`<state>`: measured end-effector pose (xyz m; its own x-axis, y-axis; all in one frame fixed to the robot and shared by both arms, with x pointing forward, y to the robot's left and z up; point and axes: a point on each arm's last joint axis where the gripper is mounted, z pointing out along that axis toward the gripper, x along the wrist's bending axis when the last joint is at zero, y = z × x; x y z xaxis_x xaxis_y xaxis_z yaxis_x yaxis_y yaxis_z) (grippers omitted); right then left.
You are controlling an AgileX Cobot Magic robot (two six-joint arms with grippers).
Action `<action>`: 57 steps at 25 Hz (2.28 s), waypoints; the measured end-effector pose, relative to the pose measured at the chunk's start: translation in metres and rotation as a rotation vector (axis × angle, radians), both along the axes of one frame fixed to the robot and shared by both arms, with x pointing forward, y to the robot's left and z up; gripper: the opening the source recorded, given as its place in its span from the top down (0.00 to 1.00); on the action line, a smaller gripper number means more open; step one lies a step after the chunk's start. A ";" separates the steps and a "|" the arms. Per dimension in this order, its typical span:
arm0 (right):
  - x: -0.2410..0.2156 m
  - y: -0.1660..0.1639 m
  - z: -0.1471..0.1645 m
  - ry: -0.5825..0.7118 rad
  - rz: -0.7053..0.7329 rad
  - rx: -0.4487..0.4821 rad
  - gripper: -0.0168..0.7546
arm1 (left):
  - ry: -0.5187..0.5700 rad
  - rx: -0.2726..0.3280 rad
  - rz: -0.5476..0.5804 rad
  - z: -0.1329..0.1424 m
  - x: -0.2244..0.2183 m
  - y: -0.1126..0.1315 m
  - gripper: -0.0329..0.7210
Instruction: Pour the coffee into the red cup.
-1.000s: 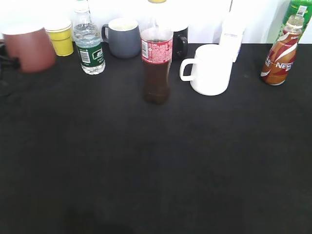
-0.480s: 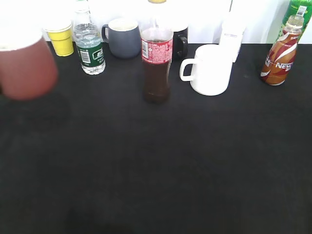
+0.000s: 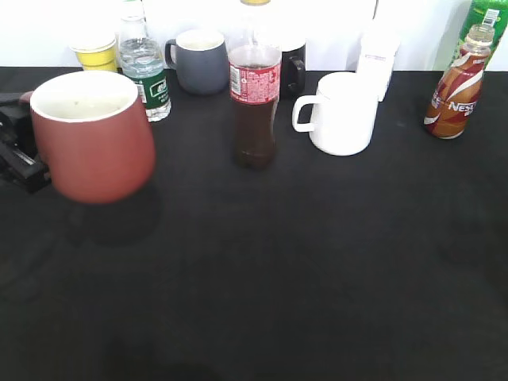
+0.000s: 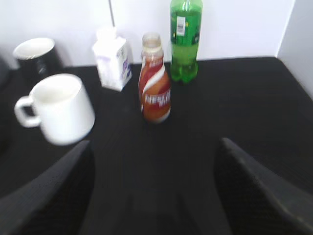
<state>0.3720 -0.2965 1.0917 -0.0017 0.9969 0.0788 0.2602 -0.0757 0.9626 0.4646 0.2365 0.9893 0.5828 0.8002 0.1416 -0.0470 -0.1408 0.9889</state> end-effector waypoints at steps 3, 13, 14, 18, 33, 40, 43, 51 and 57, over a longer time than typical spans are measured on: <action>0.045 -0.001 -0.014 -0.004 -0.017 -0.002 0.21 | 0.000 0.000 0.000 0.000 0.000 0.000 0.88; 0.154 -0.005 -0.103 -0.148 -0.047 -0.050 0.21 | 0.000 0.000 0.000 0.000 0.000 0.000 0.88; 0.160 -0.004 -0.116 -0.145 -0.034 -0.061 0.21 | 0.000 0.000 0.000 0.000 0.000 0.000 0.88; 0.173 -0.002 -0.165 -0.059 -0.014 -0.074 0.21 | 0.000 0.000 0.000 0.000 0.000 0.000 0.88; 0.261 0.001 -0.212 -0.099 0.017 -0.061 0.13 | 0.000 0.000 0.000 0.000 0.000 0.000 0.88; 0.286 0.001 -0.228 -0.121 0.020 -0.062 0.24 | 0.000 0.000 0.000 0.000 0.000 0.000 0.88; 0.287 0.002 -0.229 -0.125 0.024 -0.063 0.29 | 0.000 0.000 0.000 0.000 0.000 0.000 0.88; 0.260 0.005 -0.172 -0.200 0.062 -0.081 0.29 | -0.002 -0.001 -0.001 0.000 0.000 0.000 0.88; 0.205 0.024 -0.090 -0.263 0.234 -0.058 0.29 | -0.021 -0.009 -0.019 0.002 -0.001 -0.001 0.88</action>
